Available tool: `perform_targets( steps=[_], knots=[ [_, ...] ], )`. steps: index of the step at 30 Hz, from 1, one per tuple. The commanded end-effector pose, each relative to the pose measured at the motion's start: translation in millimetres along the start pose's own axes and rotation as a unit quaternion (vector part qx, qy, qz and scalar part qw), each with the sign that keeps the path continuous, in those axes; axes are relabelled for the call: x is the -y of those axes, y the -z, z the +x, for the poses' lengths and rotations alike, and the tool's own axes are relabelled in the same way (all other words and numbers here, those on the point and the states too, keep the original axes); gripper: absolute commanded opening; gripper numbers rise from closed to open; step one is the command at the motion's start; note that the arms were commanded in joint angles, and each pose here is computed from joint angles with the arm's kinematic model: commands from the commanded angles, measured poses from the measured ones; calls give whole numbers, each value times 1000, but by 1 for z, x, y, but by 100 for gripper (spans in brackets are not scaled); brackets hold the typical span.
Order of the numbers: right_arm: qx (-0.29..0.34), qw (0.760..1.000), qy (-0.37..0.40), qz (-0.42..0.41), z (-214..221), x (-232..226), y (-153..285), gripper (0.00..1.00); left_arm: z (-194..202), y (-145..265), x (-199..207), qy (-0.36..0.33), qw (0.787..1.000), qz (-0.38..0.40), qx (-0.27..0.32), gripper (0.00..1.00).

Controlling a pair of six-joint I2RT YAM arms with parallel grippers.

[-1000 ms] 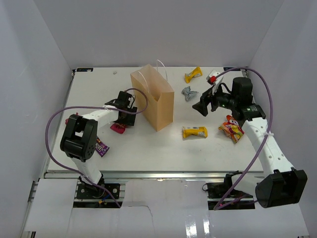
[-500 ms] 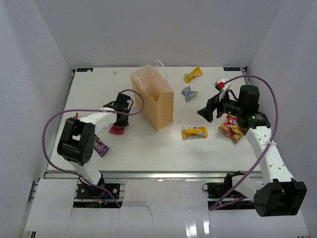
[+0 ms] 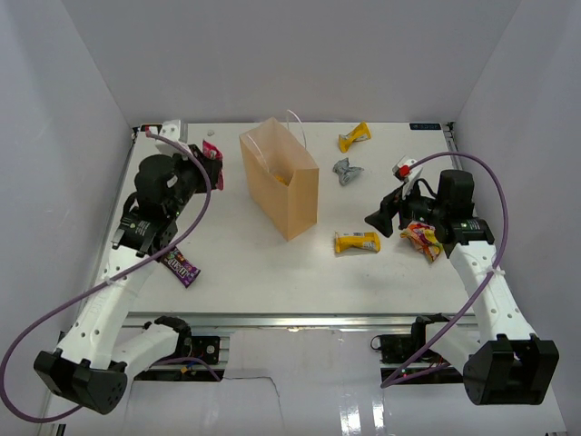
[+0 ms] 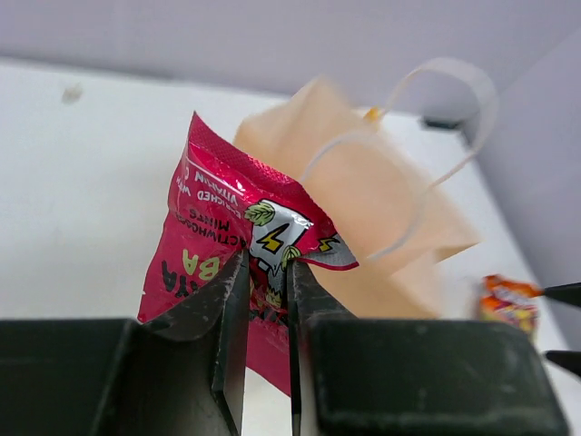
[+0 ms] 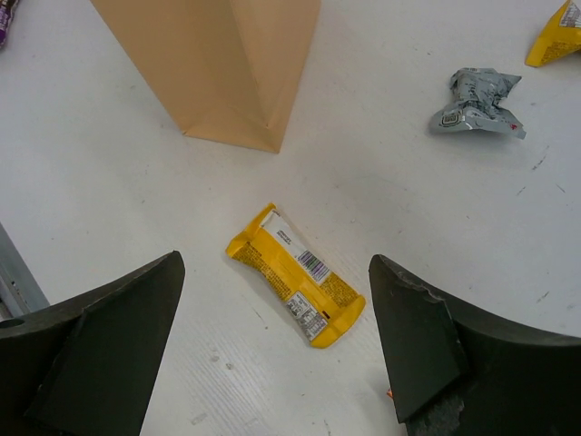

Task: Place the snacks into the paper bag

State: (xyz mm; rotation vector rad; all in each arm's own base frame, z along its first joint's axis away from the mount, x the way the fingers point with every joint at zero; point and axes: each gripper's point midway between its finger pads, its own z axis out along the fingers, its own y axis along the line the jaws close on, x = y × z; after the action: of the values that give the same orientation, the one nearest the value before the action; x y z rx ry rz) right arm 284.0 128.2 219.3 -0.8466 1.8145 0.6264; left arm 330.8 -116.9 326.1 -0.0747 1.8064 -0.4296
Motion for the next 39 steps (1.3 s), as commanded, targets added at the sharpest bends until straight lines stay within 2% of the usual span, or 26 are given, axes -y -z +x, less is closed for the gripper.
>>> perform_targets(
  steps=[1,6,8,12,17,20,21,23,24,26,27,29,30,32,33,34,36,39],
  knots=[
    [9,1000,20,2,-3,1,3,88,-62,8,56,14,991,119,62,4],
    [5,1000,17,1,2,-1,2,88,-125,-1,109,27,971,216,100,4],
    [4,1000,16,1,6,-2,2,88,-135,-6,124,30,962,249,106,4],
    [-1,1000,15,5,12,-3,3,88,-129,-34,138,49,955,280,84,6],
    [-5,1000,14,14,20,-4,6,88,-94,-72,136,70,956,284,34,11],
    [-8,1000,15,17,25,-5,7,88,-76,-83,133,83,956,281,11,25],
    [-9,1000,15,18,27,-5,7,88,-73,-85,133,87,956,280,5,36],
    [-14,1000,14,16,31,-6,7,88,-71,-86,132,92,957,277,3,48],
    [-15,1000,20,14,32,-6,7,88,-73,-85,130,93,958,273,7,58],
    [-19,999,25,-10,37,-14,5,89,-83,-79,132,89,958,272,20,66],
    [-21,998,52,-25,41,-16,4,89,-89,-78,129,87,961,261,29,71],
    [-21,993,82,-82,50,-31,0,89,-93,-74,125,74,966,247,32,75],
    [-18,984,146,-98,54,-32,-1,90,-103,-67,125,65,966,245,43,77],
    [-18,971,196,-139,65,-41,-4,92,-104,-61,116,48,974,218,44,80],
    [-20,962,228,-152,69,-42,-5,94,-109,-51,113,42,975,211,54,81],
    [-24,942,293,-163,75,-37,-9,94,-106,-49,103,41,981,183,50,83],
    [-57,921,334,-193,91,-36,-15,95,-102,-34,82,25,988,139,59,86],
    [-87,909,349,-212,101,-28,-25,95,-84,-19,54,31,995,78,54,91]
  ],
)
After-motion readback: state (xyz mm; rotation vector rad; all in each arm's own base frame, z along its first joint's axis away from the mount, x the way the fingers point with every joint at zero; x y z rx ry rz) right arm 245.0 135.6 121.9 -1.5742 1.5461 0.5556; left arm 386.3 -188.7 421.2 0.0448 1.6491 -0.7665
